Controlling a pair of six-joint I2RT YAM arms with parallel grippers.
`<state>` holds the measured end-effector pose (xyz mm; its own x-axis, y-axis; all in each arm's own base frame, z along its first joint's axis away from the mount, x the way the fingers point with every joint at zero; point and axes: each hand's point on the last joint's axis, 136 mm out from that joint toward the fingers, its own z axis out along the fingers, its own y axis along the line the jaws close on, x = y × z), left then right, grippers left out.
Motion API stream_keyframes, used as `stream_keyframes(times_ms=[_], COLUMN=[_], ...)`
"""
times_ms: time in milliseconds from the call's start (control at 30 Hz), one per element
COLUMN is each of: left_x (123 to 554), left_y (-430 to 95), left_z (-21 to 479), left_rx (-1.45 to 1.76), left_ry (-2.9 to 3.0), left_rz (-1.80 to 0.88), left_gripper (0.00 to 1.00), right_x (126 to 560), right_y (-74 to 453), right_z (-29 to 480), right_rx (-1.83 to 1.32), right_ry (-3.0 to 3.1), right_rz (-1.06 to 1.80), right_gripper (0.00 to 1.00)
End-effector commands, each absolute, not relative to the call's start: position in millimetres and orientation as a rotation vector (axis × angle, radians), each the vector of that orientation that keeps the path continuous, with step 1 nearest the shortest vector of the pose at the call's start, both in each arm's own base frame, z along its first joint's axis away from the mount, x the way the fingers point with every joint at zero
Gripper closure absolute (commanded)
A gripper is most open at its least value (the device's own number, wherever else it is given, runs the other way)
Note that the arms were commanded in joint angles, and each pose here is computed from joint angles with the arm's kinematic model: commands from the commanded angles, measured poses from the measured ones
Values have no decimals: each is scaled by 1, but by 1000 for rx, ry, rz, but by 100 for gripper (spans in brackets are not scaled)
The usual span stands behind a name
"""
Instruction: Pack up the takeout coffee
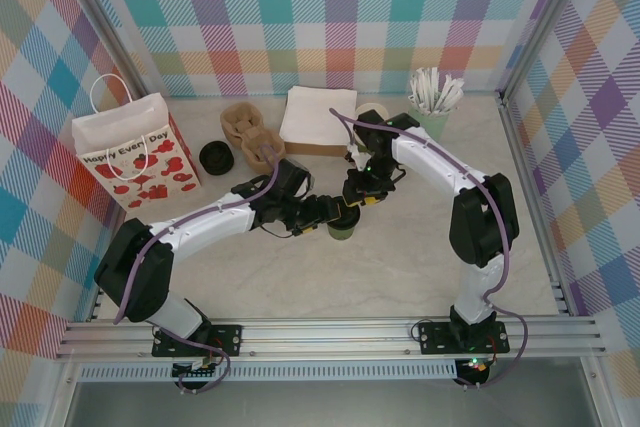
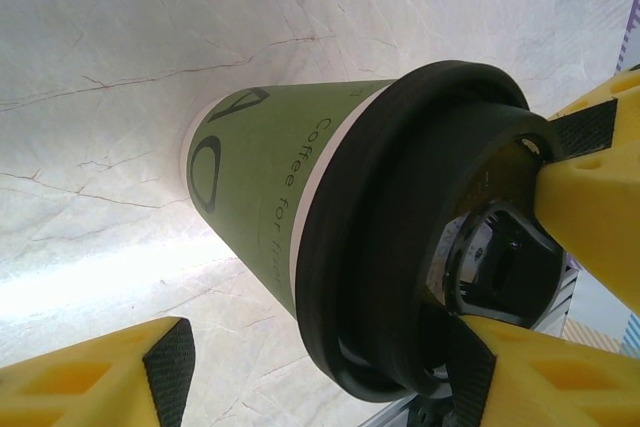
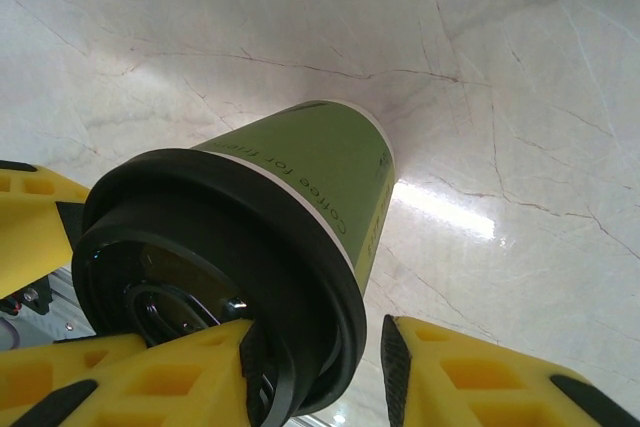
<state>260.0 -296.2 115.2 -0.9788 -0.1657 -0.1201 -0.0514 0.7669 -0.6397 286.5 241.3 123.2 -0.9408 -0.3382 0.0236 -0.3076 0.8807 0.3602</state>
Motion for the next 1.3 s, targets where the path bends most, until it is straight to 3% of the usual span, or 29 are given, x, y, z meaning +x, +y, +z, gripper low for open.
stream_keyframes(times_ms=[0, 300, 600, 1000, 1267], left_x=[236, 246, 270, 265, 250], left_y=[-269, -280, -295, -267, -242], left_z=[67, 89, 131, 157, 161], left_rx=[-211, -197, -128, -161, -198], left_ry=[2948, 2884, 2804, 2736, 2722], left_rz=[-772, -856, -870, -775, -735], left_gripper=[33, 33, 28, 22, 21], right_x=[259, 283, 299, 297, 287], right_y=[211, 230, 248, 258, 262], right_z=[80, 110, 151, 148, 138], right_rx=[473, 504, 544, 487, 467], right_ry=[-2832, -2941, -3025, -2963, -2898], right_rz=[-283, -408, -571, -790, -825], right_gripper=[62, 60, 49, 33, 31])
